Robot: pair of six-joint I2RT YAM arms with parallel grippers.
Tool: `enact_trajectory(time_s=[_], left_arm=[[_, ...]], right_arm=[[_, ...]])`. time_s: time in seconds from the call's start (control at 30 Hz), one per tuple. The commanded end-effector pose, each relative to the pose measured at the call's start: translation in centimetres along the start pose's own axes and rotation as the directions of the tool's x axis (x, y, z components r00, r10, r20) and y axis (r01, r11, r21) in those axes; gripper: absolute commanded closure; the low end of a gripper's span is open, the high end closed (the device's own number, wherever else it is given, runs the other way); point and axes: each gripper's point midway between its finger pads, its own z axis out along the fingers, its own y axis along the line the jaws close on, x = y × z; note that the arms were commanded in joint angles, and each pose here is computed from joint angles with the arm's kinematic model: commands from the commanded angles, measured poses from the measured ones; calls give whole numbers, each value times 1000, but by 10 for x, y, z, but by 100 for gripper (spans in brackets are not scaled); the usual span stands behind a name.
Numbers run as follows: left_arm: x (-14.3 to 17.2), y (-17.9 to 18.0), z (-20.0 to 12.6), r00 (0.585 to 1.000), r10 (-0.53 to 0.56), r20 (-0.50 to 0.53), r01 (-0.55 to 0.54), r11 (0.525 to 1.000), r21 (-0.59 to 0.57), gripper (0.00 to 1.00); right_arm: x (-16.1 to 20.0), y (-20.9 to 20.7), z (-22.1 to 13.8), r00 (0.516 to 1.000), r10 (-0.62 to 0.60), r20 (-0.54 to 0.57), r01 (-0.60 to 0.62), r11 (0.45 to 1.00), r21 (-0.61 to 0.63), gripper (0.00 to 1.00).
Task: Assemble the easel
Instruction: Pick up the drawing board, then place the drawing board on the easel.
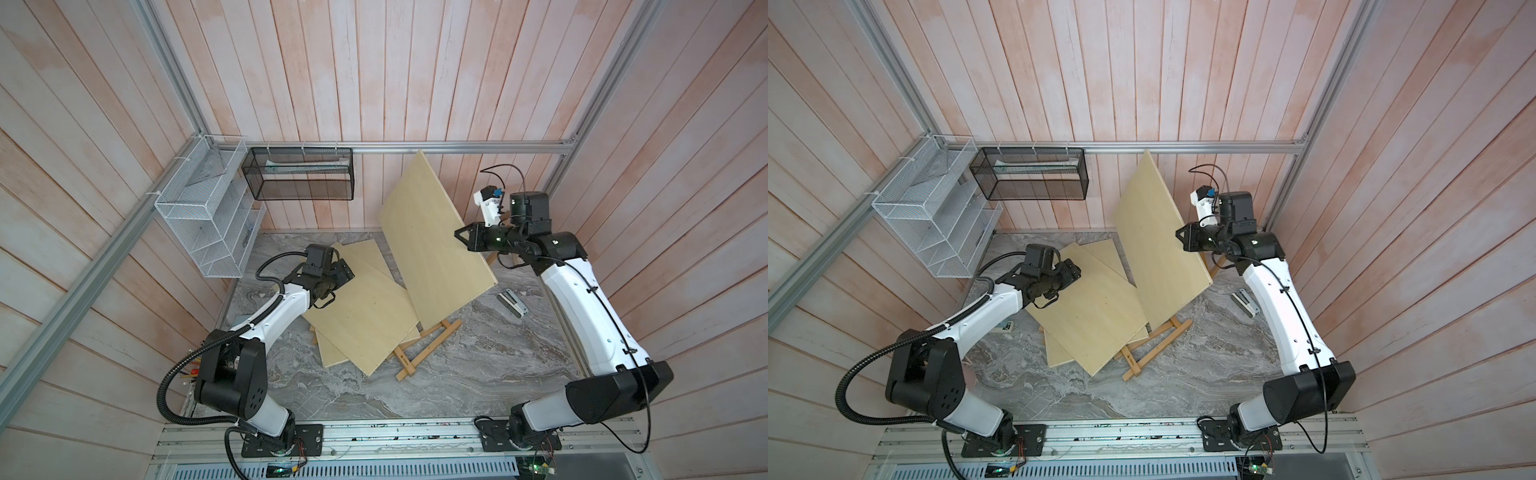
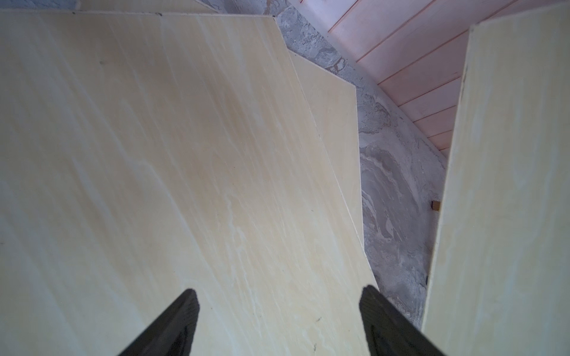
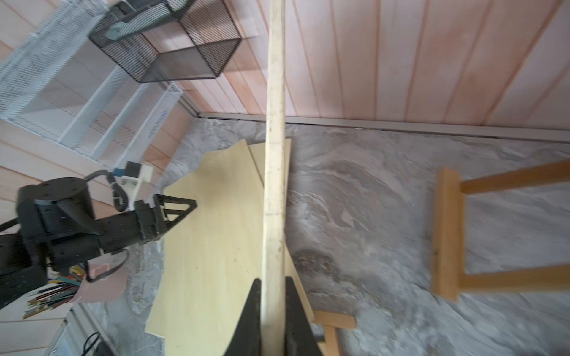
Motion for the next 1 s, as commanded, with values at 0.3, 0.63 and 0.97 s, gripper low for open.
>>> enact_trajectory(time_s=[0.3, 0.63, 0.97], left_arm=[[7, 11, 0, 1000, -18, -11, 18, 999, -39, 15], [12, 14, 3, 999, -25, -33, 23, 999, -49, 15], [12, 17, 4, 999, -21, -32, 19, 998, -66, 15]], right_arm=[[-60, -58, -93, 971, -168, 171, 101, 933, 346, 100], [-88, -96, -88, 952, -222, 212, 123, 908, 401, 100], [-102, -119, -66, 951, -223, 213, 130, 917, 377, 100]])
